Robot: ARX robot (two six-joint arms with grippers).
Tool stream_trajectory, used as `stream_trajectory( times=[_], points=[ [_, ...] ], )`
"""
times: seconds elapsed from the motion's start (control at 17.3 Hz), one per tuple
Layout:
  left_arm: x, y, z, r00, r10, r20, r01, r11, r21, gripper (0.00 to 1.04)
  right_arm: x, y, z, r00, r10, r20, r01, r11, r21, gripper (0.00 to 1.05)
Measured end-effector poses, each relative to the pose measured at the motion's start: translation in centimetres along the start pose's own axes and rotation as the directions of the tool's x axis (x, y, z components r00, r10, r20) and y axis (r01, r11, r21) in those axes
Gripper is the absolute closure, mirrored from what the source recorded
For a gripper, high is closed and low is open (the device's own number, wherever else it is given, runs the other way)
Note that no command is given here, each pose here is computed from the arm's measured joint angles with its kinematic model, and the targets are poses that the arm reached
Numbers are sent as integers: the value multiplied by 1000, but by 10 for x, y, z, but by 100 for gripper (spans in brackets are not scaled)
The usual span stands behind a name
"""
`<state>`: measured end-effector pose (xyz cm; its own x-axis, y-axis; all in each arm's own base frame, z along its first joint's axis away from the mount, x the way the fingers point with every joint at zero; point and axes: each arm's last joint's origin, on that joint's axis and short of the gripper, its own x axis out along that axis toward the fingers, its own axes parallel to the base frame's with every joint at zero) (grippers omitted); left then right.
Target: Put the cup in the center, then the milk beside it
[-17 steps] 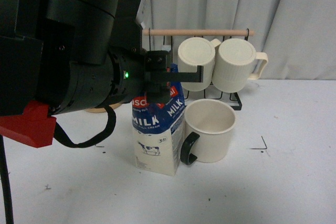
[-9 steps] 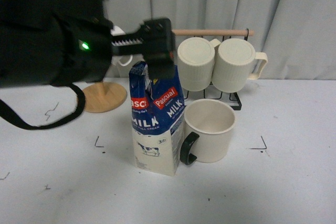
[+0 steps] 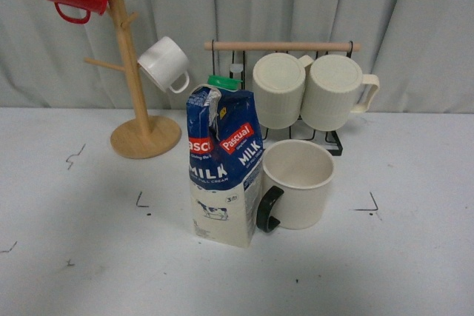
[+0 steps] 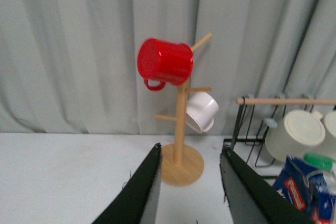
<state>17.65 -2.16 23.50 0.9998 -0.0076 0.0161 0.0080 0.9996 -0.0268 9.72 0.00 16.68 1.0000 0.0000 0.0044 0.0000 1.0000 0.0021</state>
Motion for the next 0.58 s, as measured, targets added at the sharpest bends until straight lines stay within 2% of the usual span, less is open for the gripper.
stream_trajectory(
  times=[0.12, 0.17, 0.41, 0.58],
  points=[
    [-9, 6, -19, 999, 8, -37, -8, 1000, 12, 90, 0, 0, 0, 1000, 0, 0, 0, 1000, 0, 6],
    [-15, 8, -24, 999, 10, -30, -10, 1000, 11, 102, 0, 0, 0, 1000, 0, -1, 0, 1000, 0, 6],
    [-32, 23, -40, 999, 24, -26, -23, 1000, 11, 103, 0, 0, 0, 1000, -1, 0, 1, 1000, 0, 6],
    [-40, 22, -45, 1000, 8, -19, -8, 1000, 11, 103, 0, 0, 0, 1000, 0, 0, 0, 1000, 0, 6]
  ],
)
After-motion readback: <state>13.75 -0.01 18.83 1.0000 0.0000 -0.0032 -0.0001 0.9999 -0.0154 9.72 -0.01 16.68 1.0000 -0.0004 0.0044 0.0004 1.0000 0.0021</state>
